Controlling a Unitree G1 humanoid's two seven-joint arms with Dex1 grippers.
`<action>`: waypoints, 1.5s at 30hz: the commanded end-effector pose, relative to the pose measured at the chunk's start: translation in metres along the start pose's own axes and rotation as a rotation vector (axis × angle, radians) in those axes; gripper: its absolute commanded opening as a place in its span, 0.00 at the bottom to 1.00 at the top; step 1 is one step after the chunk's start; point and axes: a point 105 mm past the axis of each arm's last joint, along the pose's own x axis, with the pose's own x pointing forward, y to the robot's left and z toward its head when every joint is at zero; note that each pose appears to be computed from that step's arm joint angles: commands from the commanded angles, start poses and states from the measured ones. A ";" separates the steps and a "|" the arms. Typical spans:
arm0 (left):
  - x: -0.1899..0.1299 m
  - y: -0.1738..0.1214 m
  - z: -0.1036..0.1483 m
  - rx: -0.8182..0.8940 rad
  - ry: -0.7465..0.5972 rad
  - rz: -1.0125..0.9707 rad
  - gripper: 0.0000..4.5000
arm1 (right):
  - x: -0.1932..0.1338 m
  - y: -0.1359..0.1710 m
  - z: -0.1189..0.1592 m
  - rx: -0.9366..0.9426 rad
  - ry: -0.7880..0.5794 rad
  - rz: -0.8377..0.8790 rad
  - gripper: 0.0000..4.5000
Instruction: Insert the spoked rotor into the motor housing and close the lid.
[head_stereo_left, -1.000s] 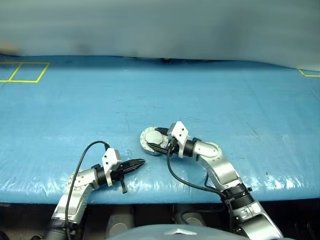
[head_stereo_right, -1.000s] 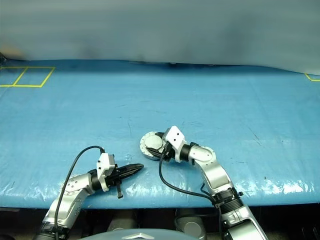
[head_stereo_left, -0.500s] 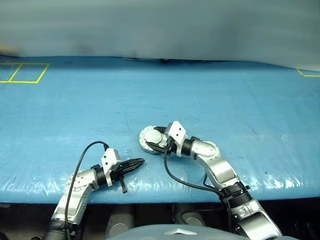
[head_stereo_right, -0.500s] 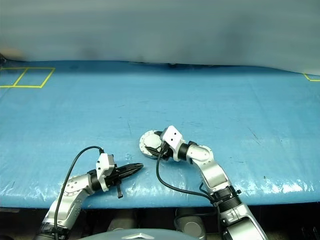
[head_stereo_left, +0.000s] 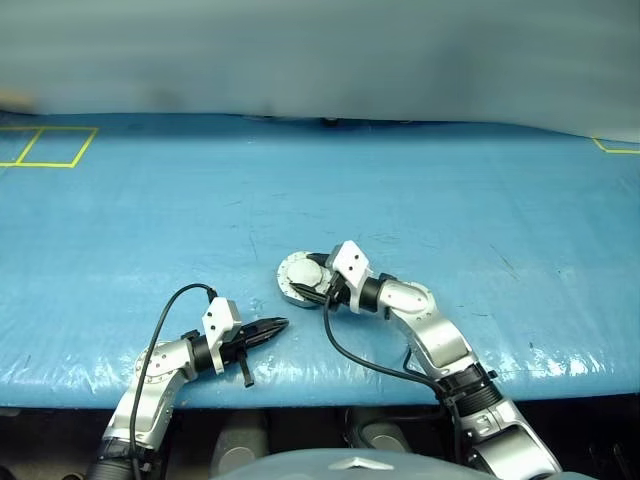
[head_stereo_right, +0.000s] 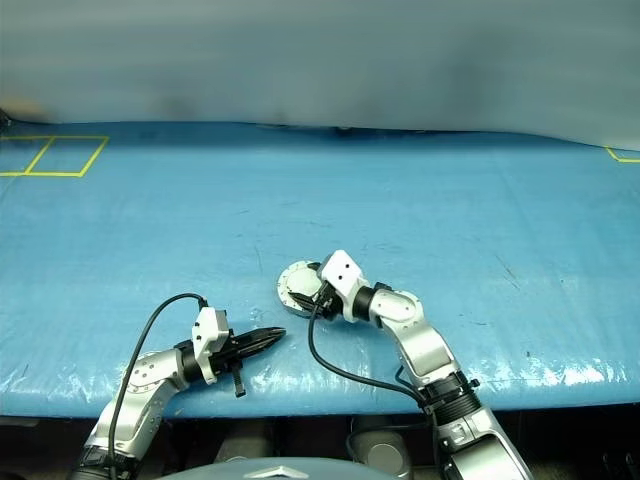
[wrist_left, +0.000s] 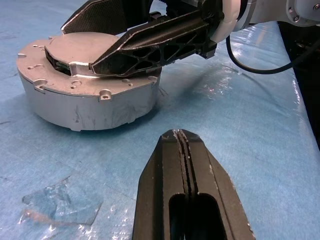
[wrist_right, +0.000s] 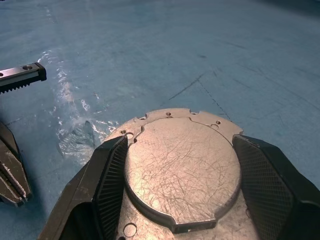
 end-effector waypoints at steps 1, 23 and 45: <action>0.003 -0.001 0.005 0.025 -0.015 -0.007 0.00 | -0.002 0.004 -0.029 0.033 0.122 -0.008 0.66; 0.014 0.041 0.026 0.067 -0.055 0.105 0.00 | -0.008 -0.001 -0.034 0.001 0.155 -0.039 0.66; 0.024 0.039 0.016 0.089 0.011 0.105 0.00 | -0.015 0.003 -0.003 0.048 -0.009 0.007 0.98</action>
